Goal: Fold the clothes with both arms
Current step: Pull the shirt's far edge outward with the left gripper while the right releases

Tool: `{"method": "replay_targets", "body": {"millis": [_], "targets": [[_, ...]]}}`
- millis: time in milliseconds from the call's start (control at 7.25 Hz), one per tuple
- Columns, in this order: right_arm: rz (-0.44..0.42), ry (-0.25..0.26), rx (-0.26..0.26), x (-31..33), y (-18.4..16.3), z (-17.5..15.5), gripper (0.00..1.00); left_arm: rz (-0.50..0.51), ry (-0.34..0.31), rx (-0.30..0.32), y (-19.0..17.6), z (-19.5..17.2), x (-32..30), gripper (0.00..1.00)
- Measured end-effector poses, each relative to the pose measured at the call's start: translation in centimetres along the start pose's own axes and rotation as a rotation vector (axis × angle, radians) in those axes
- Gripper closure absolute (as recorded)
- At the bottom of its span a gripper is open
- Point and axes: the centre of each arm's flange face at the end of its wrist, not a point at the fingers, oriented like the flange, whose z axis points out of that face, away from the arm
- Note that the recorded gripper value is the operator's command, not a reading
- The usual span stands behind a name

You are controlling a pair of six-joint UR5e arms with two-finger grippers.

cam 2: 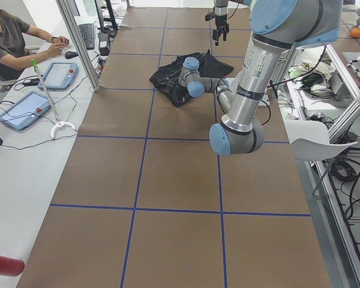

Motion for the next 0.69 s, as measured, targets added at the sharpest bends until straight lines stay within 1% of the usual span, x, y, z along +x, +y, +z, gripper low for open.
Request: {"method": "replay_targets", "body": {"millis": [276,414,690], "targets": [[0.001,0.003,0.002,0.0,0.0,0.0,0.00,0.009,0.012,0.013,-0.9,-0.7,0.2,1.00],[0.002,0.001,0.004,0.0,-0.1,-0.1,0.00,0.023,0.018,0.030,-2.3,-1.2,0.3,1.00],[0.007,-0.003,0.005,0.0,-0.3,-0.4,0.00,0.095,0.048,0.108,-8.4,-2.2,0.3,1.00]]}}
